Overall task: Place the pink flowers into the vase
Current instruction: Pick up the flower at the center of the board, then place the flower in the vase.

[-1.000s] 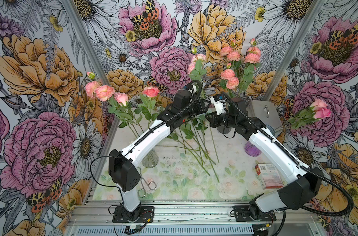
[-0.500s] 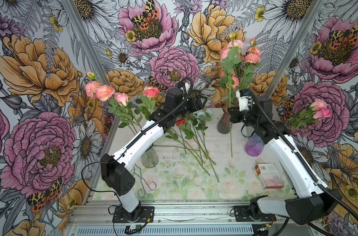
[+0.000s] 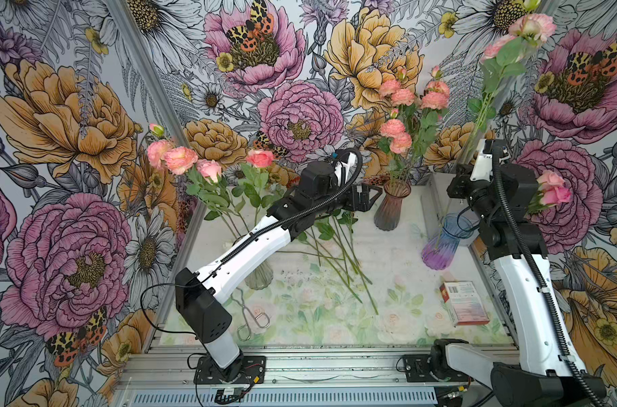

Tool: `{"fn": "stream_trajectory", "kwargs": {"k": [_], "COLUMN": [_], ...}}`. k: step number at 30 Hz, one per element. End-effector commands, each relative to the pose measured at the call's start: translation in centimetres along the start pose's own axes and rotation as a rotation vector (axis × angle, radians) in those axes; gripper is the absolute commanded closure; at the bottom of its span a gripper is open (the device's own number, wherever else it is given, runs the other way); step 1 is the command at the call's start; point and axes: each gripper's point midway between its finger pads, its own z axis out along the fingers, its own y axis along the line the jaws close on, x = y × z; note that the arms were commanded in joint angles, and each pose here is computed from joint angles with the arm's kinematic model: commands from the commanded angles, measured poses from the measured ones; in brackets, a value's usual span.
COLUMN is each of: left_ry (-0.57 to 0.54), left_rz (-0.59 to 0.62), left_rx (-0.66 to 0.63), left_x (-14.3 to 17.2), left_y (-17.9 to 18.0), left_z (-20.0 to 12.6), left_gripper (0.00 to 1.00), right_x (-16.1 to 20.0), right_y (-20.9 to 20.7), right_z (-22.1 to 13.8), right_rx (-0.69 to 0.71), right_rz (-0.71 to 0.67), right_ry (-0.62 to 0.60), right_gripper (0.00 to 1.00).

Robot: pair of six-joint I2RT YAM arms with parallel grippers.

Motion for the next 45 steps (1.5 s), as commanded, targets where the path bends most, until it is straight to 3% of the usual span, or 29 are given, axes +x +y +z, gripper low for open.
{"fn": "stream_trajectory", "kwargs": {"k": [1, 13, 23, 45], "left_ry": [-0.008, 0.008, 0.025, 0.029], "left_rz": [0.121, 0.154, 0.164, 0.149], "left_rx": [0.053, 0.066, 0.073, 0.073], "left_x": [-0.1, 0.5, 1.1, 1.2], "left_y": [-2.0, -2.4, -2.3, -2.4], "left_z": [-1.4, -1.0, -0.6, -0.1], "left_gripper": [0.01, 0.01, 0.01, 0.02], "right_x": [-3.4, -7.4, -5.4, 7.7], "right_y": [-1.5, -3.9, -5.4, -7.9], "right_z": [-0.3, -0.1, 2.6, 3.7], "right_rx": [0.062, 0.146, 0.126, 0.236], "right_rz": [-0.046, -0.152, -0.127, -0.045], "right_ry": [-0.105, -0.227, -0.309, -0.127], "right_gripper": [1.0, 1.0, 1.0, 1.0]}}
